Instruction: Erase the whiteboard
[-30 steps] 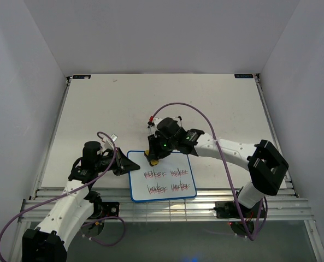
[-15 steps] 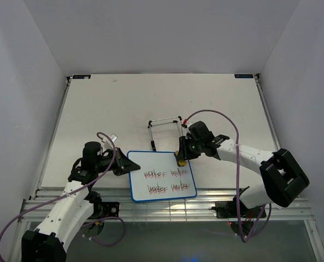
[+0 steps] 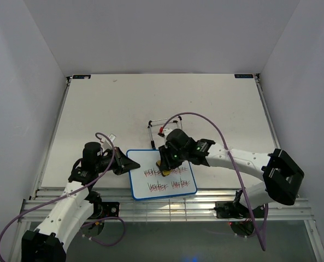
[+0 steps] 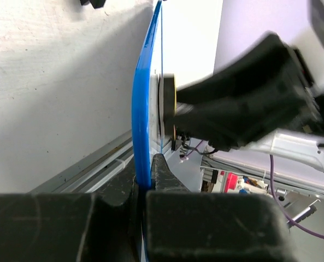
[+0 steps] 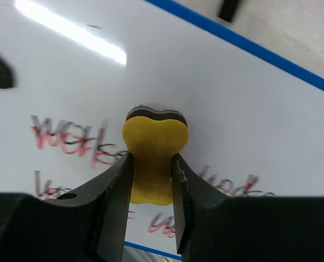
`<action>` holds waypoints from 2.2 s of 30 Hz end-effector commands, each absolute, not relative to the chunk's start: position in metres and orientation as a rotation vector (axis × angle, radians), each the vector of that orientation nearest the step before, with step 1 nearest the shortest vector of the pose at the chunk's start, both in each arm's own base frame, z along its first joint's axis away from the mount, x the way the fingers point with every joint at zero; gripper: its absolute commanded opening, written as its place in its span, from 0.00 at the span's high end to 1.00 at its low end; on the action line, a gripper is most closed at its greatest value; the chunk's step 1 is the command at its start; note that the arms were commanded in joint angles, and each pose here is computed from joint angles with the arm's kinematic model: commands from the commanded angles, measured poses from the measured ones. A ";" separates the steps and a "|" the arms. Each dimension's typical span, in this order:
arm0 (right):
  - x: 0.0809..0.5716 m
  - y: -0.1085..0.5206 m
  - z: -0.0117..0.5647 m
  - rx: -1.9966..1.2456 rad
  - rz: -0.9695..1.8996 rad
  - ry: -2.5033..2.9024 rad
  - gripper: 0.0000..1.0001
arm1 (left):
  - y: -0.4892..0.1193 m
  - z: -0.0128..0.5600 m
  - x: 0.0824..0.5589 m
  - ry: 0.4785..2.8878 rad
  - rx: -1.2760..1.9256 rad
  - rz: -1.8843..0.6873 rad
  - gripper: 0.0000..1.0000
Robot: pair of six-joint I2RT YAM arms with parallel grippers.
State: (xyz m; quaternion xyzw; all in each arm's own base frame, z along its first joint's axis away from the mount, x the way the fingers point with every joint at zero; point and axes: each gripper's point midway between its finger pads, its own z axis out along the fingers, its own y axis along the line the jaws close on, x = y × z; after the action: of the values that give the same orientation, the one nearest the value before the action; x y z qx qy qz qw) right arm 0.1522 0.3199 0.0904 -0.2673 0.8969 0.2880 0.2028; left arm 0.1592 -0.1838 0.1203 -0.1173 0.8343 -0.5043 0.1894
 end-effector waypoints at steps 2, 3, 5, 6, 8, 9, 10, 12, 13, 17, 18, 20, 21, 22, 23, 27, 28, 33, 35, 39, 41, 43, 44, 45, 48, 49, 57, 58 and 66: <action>0.107 0.372 0.112 -0.902 0.877 2.466 0.92 | -0.169 0.114 0.190 2.224 -0.297 -1.222 1.00; 0.103 0.387 0.119 -0.924 0.891 2.450 0.92 | -0.170 0.115 0.191 2.220 -0.292 -1.226 1.00; 0.085 0.400 0.124 -0.980 0.892 2.430 0.92 | -0.171 0.114 0.190 2.221 -0.287 -1.234 1.00; 0.081 0.406 0.123 -0.995 0.890 2.428 0.92 | -0.172 0.115 0.191 2.215 -0.279 -1.239 1.00; 0.078 0.413 0.127 -0.998 0.896 2.413 0.92 | -0.174 0.117 0.189 2.210 -0.260 -1.265 1.00; 0.079 0.413 0.124 -0.995 0.882 2.421 0.92 | -0.176 0.116 0.188 2.208 -0.250 -1.280 1.00; 0.081 0.411 0.122 -0.984 0.865 2.425 0.92 | -0.177 0.117 0.187 2.209 -0.241 -1.291 1.00; 0.086 0.405 0.114 -0.968 0.809 2.434 0.92 | -0.178 0.116 0.185 2.215 -0.231 -1.305 1.00; 0.088 0.402 0.112 -0.962 0.790 2.441 0.92 | -0.178 0.116 0.185 2.216 -0.228 -1.305 1.00; 0.112 0.369 0.095 -0.863 0.685 2.502 0.92 | -0.180 0.116 0.183 2.220 -0.209 -1.318 1.00; 0.114 0.353 0.087 -0.845 0.658 2.521 0.92 | -0.180 0.118 0.183 2.218 -0.203 -1.322 1.00; 0.126 0.323 0.071 -0.774 0.588 2.572 0.92 | -0.180 0.119 0.183 2.215 -0.200 -1.322 1.00; 0.130 0.315 0.074 -0.746 0.591 2.564 0.92 | -0.180 0.119 0.183 2.213 -0.196 -1.324 1.00; 0.132 0.305 0.070 -0.727 0.577 2.574 0.92 | -0.180 0.119 0.183 2.215 -0.196 -1.324 1.00; 0.142 0.293 0.066 -0.675 0.557 2.591 0.92 | -0.181 0.120 0.183 2.212 -0.194 -1.326 1.00; 0.148 0.256 0.054 -0.622 0.573 2.620 0.92 | -0.179 0.119 0.183 2.219 -0.215 -1.315 1.00; 0.145 0.242 0.043 -0.593 0.581 2.661 0.92 | -0.179 0.119 0.182 2.222 -0.217 -1.315 1.00; 0.150 0.222 0.043 -0.511 0.628 2.652 0.92 | -0.177 0.120 0.181 2.222 -0.225 -1.299 1.00; 0.149 0.229 0.049 -0.523 0.680 2.640 0.92 | -0.176 0.121 0.182 2.214 -0.223 -1.295 1.00; 0.135 0.275 0.075 -0.621 0.886 2.561 0.92 | -0.175 0.117 0.182 2.222 -0.255 -1.288 1.00; 0.121 0.303 0.090 -0.715 0.946 2.502 0.92 | -0.175 0.116 0.182 2.222 -0.264 -1.288 1.00; 0.109 0.331 0.104 -0.791 1.010 2.443 0.92 | -0.174 0.115 0.182 2.221 -0.278 -1.287 1.00; 0.108 0.344 0.112 -0.806 1.050 2.396 0.92 | -0.174 0.115 0.182 2.219 -0.283 -1.286 1.00; 0.106 0.356 0.116 -0.814 1.069 2.388 0.92 | -0.174 0.115 0.183 2.221 -0.286 -1.284 1.00; 0.091 0.380 0.115 -0.928 1.118 2.368 0.92 | -0.173 0.113 0.184 2.228 -0.296 -1.273 1.00; 0.090 0.381 0.111 -0.947 1.105 2.376 0.92 | -0.173 0.112 0.184 2.231 -0.300 -1.267 1.00; 0.130 0.307 0.067 -0.755 0.845 2.526 0.92 | -0.173 0.109 0.183 2.241 -0.291 -1.269 1.00; 0.138 0.285 0.052 -0.695 0.798 2.573 0.92 | -0.173 0.109 0.183 2.243 -0.292 -1.268 1.00; 0.151 0.222 0.021 -0.499 0.873 2.670 0.92 | -0.175 0.107 0.183 2.249 -0.309 -1.293 1.00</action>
State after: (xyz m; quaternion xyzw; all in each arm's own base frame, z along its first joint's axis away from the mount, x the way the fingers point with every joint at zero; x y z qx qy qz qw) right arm 0.1742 0.2470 0.0487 -0.1616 0.9138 0.3132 0.2019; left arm 0.1660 -0.1830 0.1124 -0.1480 0.8273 -0.5067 0.1921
